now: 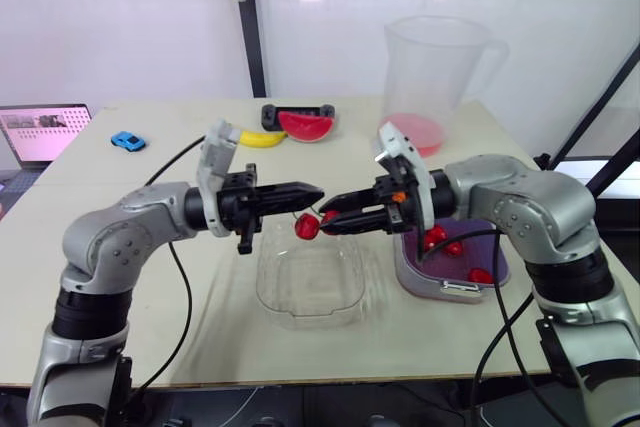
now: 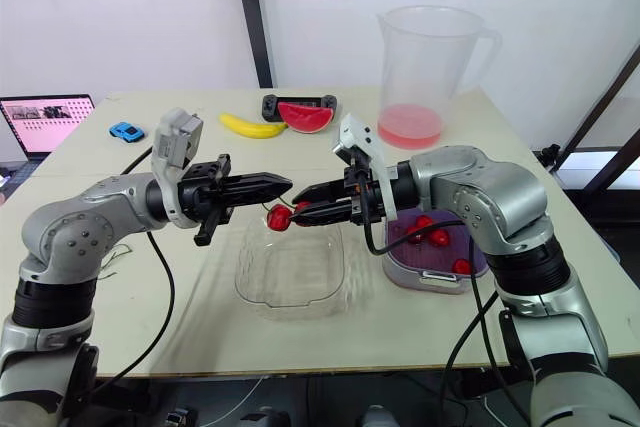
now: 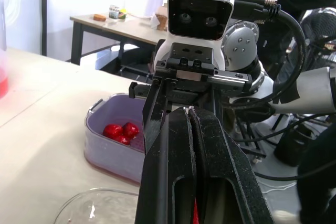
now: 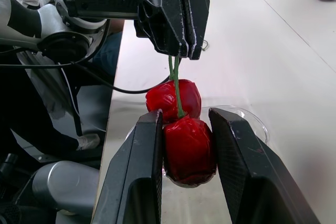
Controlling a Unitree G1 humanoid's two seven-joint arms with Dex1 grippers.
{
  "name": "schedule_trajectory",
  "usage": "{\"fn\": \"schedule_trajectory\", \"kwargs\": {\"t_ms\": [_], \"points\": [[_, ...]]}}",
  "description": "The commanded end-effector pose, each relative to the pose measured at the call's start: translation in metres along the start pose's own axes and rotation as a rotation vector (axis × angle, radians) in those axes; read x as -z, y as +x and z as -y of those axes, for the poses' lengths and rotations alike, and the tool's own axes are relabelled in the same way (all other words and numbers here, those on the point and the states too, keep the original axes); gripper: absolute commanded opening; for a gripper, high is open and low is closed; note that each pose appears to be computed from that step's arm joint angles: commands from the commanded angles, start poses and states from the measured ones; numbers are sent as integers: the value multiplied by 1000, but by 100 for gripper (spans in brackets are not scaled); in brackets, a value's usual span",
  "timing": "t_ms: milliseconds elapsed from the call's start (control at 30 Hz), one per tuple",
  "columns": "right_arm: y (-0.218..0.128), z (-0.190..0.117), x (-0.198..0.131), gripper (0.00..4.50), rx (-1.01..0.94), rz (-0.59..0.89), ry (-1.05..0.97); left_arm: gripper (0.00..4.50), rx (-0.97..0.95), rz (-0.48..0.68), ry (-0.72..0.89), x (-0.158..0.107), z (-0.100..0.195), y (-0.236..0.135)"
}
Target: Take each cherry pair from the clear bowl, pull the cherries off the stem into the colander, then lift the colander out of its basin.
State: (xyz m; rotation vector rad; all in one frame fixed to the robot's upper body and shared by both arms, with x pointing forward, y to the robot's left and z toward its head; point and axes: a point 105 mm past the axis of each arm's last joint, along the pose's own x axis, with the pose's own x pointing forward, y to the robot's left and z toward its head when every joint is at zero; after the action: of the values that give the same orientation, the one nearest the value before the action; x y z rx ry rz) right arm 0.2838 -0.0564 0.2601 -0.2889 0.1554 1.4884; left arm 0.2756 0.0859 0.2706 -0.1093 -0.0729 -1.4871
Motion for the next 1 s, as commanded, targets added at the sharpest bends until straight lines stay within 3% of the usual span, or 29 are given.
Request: {"fn": "schedule_trajectory", "kwargs": {"t_ms": [33, 200, 300, 400, 767, 867, 933, 1000], "points": [[-3, -3, -7, 145, -2, 7, -36, 0, 18, 19, 47, -10, 4, 1], [-4, -4, -11, 145, -10, 26, -32, 0, 20, 19, 48, -10, 4, 2], [-4, -4, -14, 225, -9, 45, -17, 0, 19, 19, 47, -9, 4, 2], [-3, -4, -15, 370, -7, 48, -22, 0, 21, 19, 45, -8, 5, 3], [1, -5, -11, 370, -15, 30, -21, 0, 23, 20, 47, -8, 5, 3], [1, -4, -9, 281, -7, 26, -15, 0, 24, 20, 47, -9, 5, 3], [1, -4, -8, 194, -6, 20, -18, 0, 24, 19, 48, -9, 5, 3], [1, -4, -7, 194, -5, 16, -19, 0, 23, 18, 49, -9, 5, 3]]}}
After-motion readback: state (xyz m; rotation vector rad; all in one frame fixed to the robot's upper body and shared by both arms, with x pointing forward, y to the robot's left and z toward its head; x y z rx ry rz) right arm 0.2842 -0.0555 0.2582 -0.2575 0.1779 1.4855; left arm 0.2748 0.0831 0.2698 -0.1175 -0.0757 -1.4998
